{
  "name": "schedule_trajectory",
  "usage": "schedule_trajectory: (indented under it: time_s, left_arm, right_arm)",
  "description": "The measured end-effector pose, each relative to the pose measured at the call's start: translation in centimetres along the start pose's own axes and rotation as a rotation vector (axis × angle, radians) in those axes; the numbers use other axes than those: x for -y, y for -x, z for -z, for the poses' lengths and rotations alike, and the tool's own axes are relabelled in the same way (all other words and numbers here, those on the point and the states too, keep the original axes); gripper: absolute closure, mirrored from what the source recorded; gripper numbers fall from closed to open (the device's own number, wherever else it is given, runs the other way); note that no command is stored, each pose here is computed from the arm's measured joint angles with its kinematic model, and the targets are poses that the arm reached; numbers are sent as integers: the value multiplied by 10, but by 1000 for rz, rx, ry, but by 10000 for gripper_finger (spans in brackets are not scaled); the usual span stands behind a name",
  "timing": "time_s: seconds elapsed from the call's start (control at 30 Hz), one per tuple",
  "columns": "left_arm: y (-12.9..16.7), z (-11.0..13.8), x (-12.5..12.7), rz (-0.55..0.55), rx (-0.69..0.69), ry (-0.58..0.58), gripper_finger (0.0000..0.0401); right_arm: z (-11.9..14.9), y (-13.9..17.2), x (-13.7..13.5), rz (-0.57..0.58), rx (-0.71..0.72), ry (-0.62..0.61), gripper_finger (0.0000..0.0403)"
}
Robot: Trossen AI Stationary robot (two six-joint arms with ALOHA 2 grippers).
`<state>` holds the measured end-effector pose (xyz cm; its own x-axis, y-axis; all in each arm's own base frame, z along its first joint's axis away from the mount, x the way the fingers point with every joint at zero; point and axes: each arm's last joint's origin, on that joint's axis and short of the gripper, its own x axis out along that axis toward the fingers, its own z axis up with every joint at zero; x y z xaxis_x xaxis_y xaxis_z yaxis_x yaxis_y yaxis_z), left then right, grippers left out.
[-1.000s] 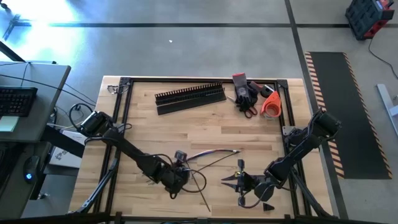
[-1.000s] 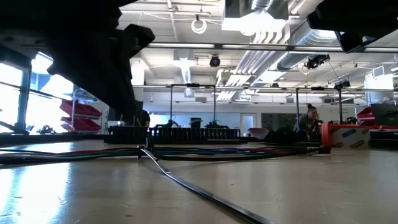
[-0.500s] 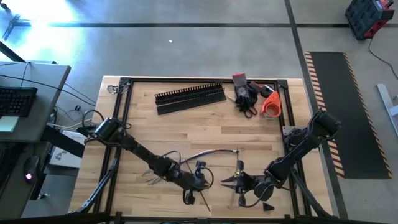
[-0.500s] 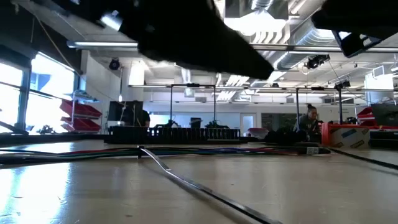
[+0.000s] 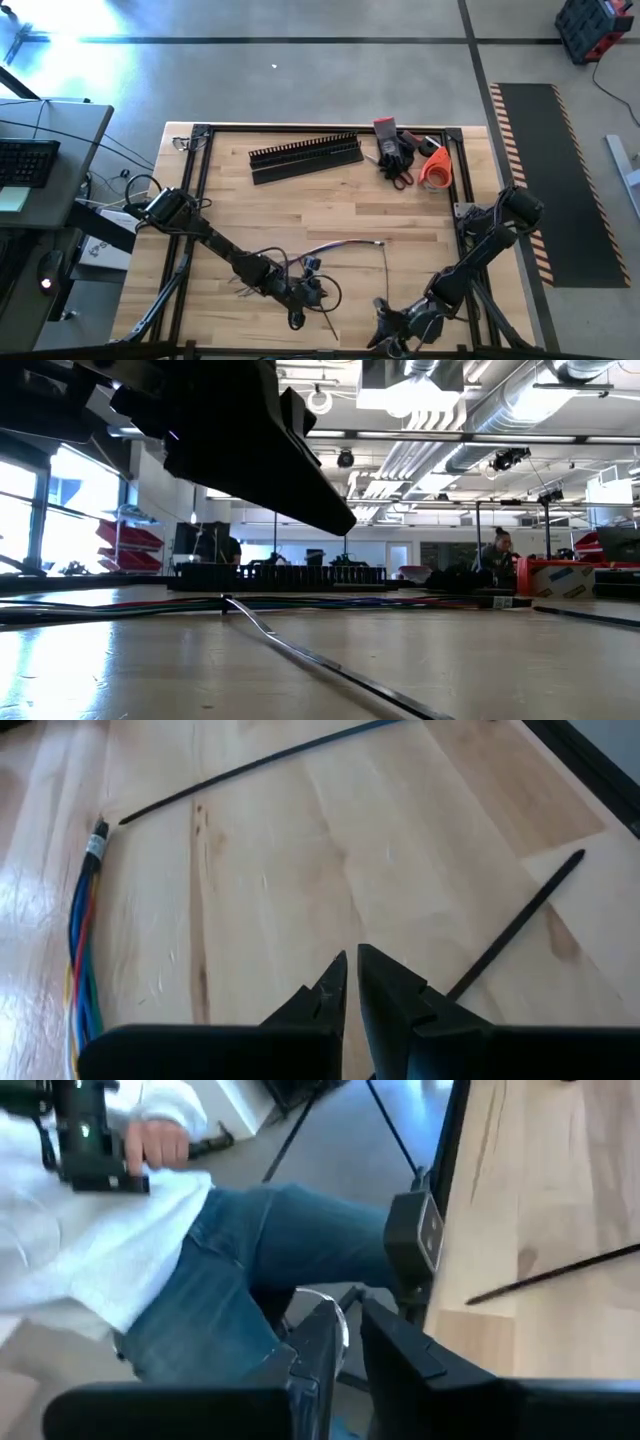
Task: Ziptie cables
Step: Wrap the black zip tie around the colored cable bundle
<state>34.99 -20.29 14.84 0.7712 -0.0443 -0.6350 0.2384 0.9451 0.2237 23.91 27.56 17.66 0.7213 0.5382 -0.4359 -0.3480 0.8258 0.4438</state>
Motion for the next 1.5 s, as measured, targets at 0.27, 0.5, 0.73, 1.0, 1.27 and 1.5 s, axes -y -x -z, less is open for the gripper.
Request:
schedule_trajectory:
  time_s: [0.27,0.5,0.73,1.0,1.27,1.5]
  left_arm:
    - [0,1,0,-14,-5,28,396]
    - [0,4,0,-21,-37,33,396]
    - [-1,0,-6,-76,-1,42,387]
    - [-14,-8,-39,-120,119,43,328]
    - [-50,5,-95,-128,150,2,276]
    - [-66,21,-139,-159,83,15,219]
  right_arm:
    - [2,2,-5,198,-224,-41,297]
    - [33,-9,-14,291,-377,166,210]
    - [58,-35,-9,326,-433,197,217]
    - [66,-45,-8,357,-435,212,304]
    - [64,-41,-13,415,-348,200,396]
    - [36,-38,-47,460,-154,292,401]
